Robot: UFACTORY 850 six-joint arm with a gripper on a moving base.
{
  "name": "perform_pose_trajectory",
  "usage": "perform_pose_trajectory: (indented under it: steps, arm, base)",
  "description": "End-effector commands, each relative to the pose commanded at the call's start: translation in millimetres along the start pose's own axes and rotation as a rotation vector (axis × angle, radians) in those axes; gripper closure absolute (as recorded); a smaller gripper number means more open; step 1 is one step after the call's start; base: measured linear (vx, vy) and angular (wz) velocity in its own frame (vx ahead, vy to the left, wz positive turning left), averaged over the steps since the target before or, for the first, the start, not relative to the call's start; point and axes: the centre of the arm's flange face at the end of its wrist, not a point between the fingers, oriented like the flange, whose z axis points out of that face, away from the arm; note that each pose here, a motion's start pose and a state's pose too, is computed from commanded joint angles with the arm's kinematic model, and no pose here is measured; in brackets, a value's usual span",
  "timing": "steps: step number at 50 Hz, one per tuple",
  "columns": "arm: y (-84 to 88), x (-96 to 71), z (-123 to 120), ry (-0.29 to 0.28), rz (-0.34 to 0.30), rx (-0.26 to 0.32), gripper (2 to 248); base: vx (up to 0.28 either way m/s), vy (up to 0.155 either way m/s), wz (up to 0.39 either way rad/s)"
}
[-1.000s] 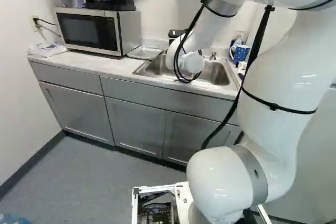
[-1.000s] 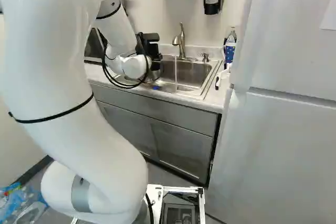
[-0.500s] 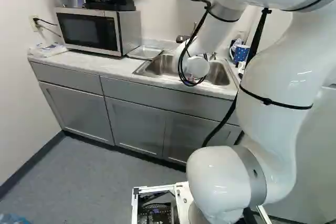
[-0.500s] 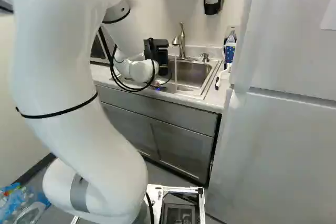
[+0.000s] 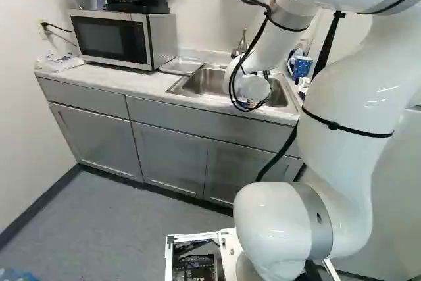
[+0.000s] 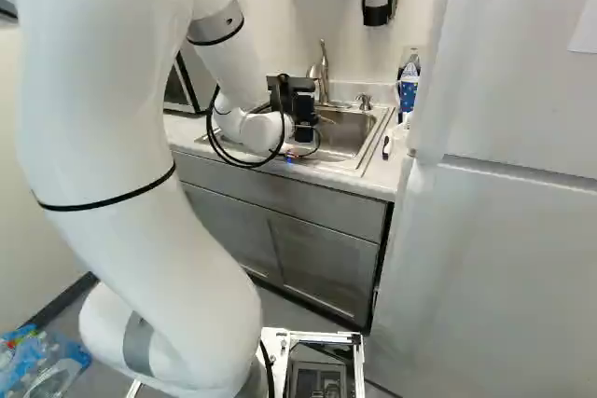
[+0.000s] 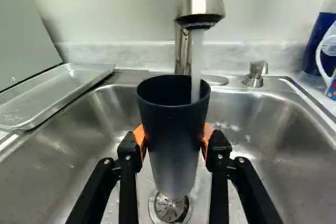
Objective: Rinse the cup and place it in the tray
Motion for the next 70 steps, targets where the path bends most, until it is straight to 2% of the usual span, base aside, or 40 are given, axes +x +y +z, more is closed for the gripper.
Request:
perform_pose_trajectory:
  steps: [6, 70]
  arm:
    - [9.0, -0.2, -2.7, 0.000, 0.009, -0.022, 127]
    - [9.1, -0.3, -2.9, 0.000, 0.009, -0.022, 127]
  base:
    - [0.000, 0.000, 0.000]
    - [0.000, 0.000, 0.000]
